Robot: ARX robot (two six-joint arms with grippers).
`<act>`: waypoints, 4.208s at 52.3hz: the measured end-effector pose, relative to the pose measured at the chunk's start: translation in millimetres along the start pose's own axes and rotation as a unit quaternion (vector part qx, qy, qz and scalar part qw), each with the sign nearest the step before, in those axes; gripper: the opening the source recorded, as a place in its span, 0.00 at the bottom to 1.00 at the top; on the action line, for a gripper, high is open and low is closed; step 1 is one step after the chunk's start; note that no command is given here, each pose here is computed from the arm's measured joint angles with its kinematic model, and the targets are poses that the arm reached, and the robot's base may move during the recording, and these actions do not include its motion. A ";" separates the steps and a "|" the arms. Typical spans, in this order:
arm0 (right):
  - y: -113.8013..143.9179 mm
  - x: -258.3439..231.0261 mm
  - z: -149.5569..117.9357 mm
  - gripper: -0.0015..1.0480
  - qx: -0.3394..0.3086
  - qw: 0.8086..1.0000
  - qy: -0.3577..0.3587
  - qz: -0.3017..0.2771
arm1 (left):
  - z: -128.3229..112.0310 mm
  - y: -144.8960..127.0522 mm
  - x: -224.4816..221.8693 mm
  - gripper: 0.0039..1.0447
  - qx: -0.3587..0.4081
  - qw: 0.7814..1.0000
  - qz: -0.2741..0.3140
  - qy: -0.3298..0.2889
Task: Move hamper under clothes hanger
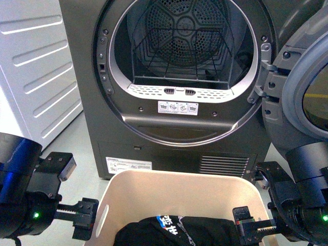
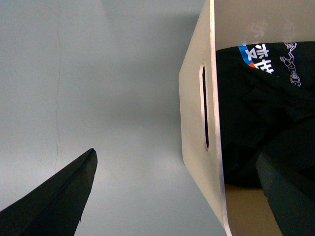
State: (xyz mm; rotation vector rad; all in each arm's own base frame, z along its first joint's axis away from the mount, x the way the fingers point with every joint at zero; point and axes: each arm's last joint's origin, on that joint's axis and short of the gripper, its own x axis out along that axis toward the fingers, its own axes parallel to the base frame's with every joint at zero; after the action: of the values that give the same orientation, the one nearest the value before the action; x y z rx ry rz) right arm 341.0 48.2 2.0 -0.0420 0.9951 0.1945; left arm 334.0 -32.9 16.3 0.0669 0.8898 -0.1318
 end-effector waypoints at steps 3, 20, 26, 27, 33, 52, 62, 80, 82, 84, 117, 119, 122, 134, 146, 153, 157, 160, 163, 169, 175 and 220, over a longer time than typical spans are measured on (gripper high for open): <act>-0.8 4.2 -2.1 0.92 -0.002 1.000 0.009 -0.007 | 1.0 1.4 5.1 0.94 -0.001 1.000 0.000 -0.001; -8.3 16.0 -1.0 0.92 0.005 1.000 0.020 -0.021 | 10.3 2.2 26.8 0.94 0.002 1.000 -0.004 -0.009; -11.3 17.9 -1.0 0.92 0.009 0.999 0.020 -0.023 | 19.0 -0.3 29.1 0.94 0.006 1.000 -0.007 -0.019; -11.7 18.2 -1.1 0.92 0.010 0.999 0.021 -0.023 | 19.8 -0.5 29.4 0.94 0.006 1.000 -0.007 -0.020; -17.1 20.7 -3.2 0.92 0.020 0.999 0.023 -0.027 | 24.5 -5.6 33.6 0.94 0.010 1.000 -0.012 -0.024; -26.1 25.8 -7.2 0.92 0.040 0.999 0.017 -0.026 | 11.8 -17.9 54.7 0.94 0.017 1.000 -0.016 0.000; -26.6 31.0 -12.7 0.92 0.044 0.998 0.022 -0.027 | 7.8 -19.2 62.2 0.94 0.015 1.000 -0.017 0.008; -26.9 35.2 -16.8 0.54 0.052 0.998 0.024 -0.029 | 2.1 -22.9 68.1 0.64 0.007 1.000 -0.012 0.017; -27.0 35.4 -16.9 0.47 0.052 0.998 0.024 -0.031 | 1.4 -23.3 68.4 0.57 0.006 1.000 -0.011 0.018; -27.1 35.6 -16.5 0.39 0.053 0.998 0.024 -0.031 | 1.2 -23.4 68.6 0.48 0.006 1.000 -0.010 0.018; -25.4 23.3 -8.9 0.03 0.077 0.997 0.014 -0.027 | 8.0 -22.8 57.6 0.04 -0.010 0.999 -0.005 0.031; -25.3 20.7 -7.2 0.03 0.076 0.997 0.013 -0.027 | 11.2 -22.6 54.5 0.04 -0.010 1.000 -0.005 0.028; -25.1 17.1 -4.4 0.03 0.076 0.997 0.009 -0.027 | 17.1 -21.8 49.8 0.04 -0.011 1.000 -0.005 0.021; -23.0 11.8 1.6 0.03 0.073 0.997 -0.001 -0.025 | 29.6 -20.6 39.1 0.04 -0.011 1.000 -0.002 0.004; -19.2 11.8 -1.3 0.03 0.069 0.997 -0.001 -0.025 | 29.7 -20.1 36.7 0.04 -0.010 1.000 0.006 0.003; -18.9 11.8 -1.3 0.03 0.069 0.997 -0.001 -0.025 | 28.2 -20.1 36.5 0.04 -0.009 1.000 0.006 0.005; -19.0 11.8 -1.4 0.03 0.068 0.997 -0.001 -0.026 | 28.2 -20.1 36.5 0.04 -0.009 1.000 0.006 0.005; -19.0 11.8 -1.3 0.03 0.068 0.997 -0.001 -0.026 | 28.2 -20.1 36.5 0.04 -0.009 1.000 0.006 0.005; -19.0 11.8 -1.2 0.03 0.068 0.997 -0.002 -0.026 | 28.2 -20.1 36.5 0.04 -0.009 1.000 0.006 0.005; -19.0 11.8 -1.2 0.03 0.068 0.997 -0.002 -0.026 | 28.2 -20.1 36.5 0.04 -0.009 1.000 0.006 0.005; -19.0 11.8 -1.2 0.03 0.068 0.997 -0.002 -0.026 | 28.2 -20.1 36.5 0.04 -0.009 1.000 0.006 0.005; -18.5 11.1 -0.6 0.03 0.070 0.997 -0.004 -0.025 | 28.8 -19.7 36.2 0.04 -0.009 1.000 0.008 0.004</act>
State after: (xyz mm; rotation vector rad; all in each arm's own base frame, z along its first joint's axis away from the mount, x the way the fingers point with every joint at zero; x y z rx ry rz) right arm 349.8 31.5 -8.6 0.0610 0.9959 0.0789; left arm 375.8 -58.8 6.1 0.0574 0.8979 -0.1075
